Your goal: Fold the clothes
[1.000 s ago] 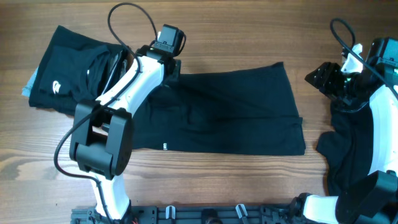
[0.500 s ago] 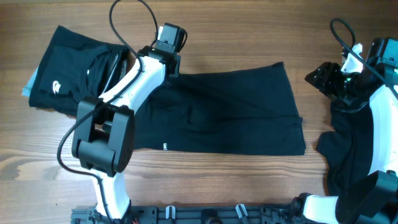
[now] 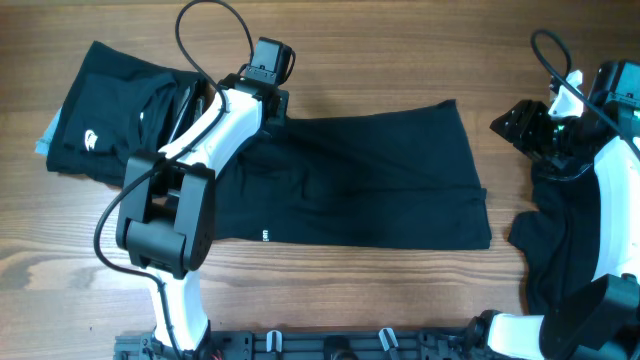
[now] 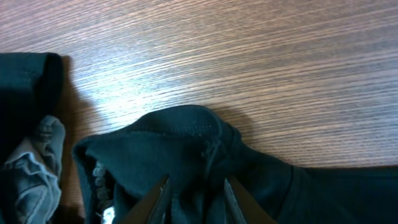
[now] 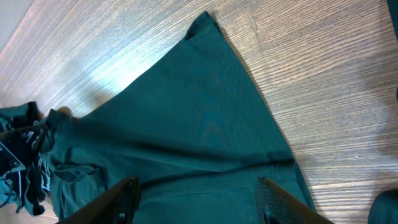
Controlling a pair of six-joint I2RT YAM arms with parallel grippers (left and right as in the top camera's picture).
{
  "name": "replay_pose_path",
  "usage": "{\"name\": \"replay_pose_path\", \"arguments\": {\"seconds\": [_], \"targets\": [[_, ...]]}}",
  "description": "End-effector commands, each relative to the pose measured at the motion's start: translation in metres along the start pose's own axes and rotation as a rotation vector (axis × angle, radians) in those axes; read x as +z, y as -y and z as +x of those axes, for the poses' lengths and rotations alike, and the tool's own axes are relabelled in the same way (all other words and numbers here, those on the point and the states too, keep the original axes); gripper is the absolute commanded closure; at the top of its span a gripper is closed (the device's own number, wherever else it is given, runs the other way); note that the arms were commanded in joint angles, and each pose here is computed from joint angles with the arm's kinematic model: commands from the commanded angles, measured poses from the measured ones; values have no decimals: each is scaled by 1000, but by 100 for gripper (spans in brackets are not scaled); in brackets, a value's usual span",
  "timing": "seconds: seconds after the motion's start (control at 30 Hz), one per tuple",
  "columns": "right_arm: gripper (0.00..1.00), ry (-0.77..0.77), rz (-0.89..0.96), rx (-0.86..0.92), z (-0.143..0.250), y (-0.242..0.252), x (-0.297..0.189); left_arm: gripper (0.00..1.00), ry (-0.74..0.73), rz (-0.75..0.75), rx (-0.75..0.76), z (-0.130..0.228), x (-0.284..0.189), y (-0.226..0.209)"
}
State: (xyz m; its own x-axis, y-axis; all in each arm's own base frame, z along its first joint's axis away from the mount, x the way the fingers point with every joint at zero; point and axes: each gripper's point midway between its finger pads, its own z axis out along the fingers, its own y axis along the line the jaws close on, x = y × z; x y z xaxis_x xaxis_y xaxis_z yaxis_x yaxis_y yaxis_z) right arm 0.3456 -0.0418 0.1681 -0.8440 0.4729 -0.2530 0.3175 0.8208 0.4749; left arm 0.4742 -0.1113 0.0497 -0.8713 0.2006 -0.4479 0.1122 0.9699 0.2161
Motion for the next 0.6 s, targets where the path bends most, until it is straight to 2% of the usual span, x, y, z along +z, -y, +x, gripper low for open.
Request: {"name": "replay_pose_path", "arguments": {"seconds": [0.0, 0.07, 0.13, 0.23, 0.27, 0.57], "targets": [[36, -11, -1, 7, 0, -1, 2, 73, -23, 24, 31, 7, 7, 4], [36, -11, -1, 7, 0, -1, 2, 73, -27, 23, 35, 8, 8, 4], [36, -11, -1, 7, 0, -1, 2, 76, -23, -10, 34, 7, 8, -1], [36, -14, 0, 8, 1, -1, 2, 94, -24, -64, 26, 7, 9, -15], [36, -14, 0, 8, 1, -1, 2, 96, -28, -81, 22, 7, 9, -21], [36, -14, -1, 8, 1, -1, 2, 96, -33, -89, 9, 7, 5, -35]]}}
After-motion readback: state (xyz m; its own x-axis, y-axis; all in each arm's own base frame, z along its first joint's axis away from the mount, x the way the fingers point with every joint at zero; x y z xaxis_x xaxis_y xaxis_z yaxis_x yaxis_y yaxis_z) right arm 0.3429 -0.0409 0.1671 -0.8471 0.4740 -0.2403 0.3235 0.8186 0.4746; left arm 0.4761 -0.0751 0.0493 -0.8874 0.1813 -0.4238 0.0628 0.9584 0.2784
